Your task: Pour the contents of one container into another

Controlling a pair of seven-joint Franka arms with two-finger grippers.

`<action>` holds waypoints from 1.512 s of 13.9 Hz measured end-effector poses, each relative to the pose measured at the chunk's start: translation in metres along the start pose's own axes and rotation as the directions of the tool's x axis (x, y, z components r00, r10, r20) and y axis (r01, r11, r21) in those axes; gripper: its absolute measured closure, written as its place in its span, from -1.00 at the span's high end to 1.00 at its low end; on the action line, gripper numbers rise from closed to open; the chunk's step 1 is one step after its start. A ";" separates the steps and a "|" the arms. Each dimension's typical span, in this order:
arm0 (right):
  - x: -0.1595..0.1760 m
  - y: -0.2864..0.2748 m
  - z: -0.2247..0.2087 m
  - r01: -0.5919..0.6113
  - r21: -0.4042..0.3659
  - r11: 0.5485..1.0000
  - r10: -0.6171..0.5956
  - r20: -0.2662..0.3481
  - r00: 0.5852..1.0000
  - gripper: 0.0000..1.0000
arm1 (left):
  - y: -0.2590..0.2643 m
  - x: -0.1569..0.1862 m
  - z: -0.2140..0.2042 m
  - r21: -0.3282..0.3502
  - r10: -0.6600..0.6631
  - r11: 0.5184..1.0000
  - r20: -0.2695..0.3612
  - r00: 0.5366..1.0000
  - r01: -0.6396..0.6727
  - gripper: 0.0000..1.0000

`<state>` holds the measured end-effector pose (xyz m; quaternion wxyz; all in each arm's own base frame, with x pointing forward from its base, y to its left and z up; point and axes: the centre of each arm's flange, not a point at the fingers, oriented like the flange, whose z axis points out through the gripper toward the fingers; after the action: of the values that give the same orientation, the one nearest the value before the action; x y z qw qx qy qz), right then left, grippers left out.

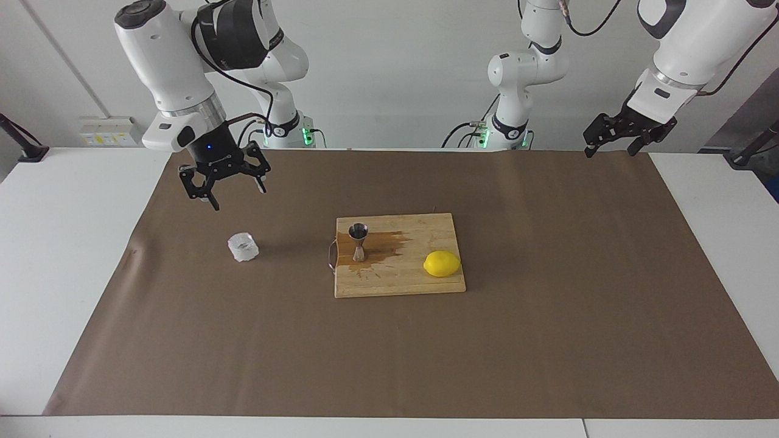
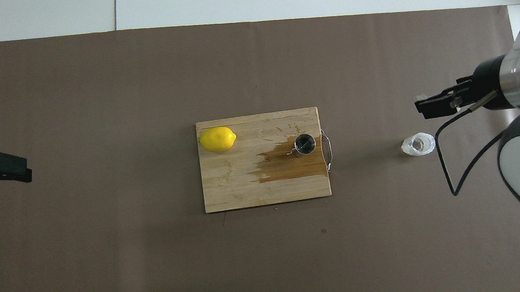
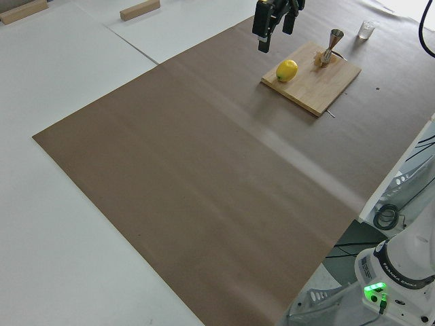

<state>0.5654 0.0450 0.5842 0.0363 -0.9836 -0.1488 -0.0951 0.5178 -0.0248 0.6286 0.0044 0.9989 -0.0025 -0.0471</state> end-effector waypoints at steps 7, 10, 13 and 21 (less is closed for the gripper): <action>-0.002 0.007 -0.058 -0.361 -0.115 0.926 0.371 0.084 0.925 1.00 | 0.000 0.000 0.000 0.000 0.000 1.000 0.000 1.000 0.000 1.00; -0.002 0.010 -0.061 -0.406 -0.154 0.901 0.426 0.129 0.896 1.00 | 0.000 0.000 0.000 0.000 0.000 1.000 0.000 1.000 0.000 1.00; -0.003 0.011 -0.054 -0.421 -0.177 0.890 0.447 0.149 0.882 1.00 | 0.000 0.000 0.000 0.000 0.000 1.000 0.000 1.000 0.000 1.00; -0.005 0.011 -0.047 -0.421 -0.178 0.889 0.447 0.148 0.882 1.00 | 0.000 0.000 0.000 0.000 0.000 1.000 0.000 1.000 0.000 1.00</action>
<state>0.5558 0.0284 0.6289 -0.0267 -0.9964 0.0802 -0.0031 0.5178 -0.0248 0.6286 0.0044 0.9989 -0.0025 -0.0471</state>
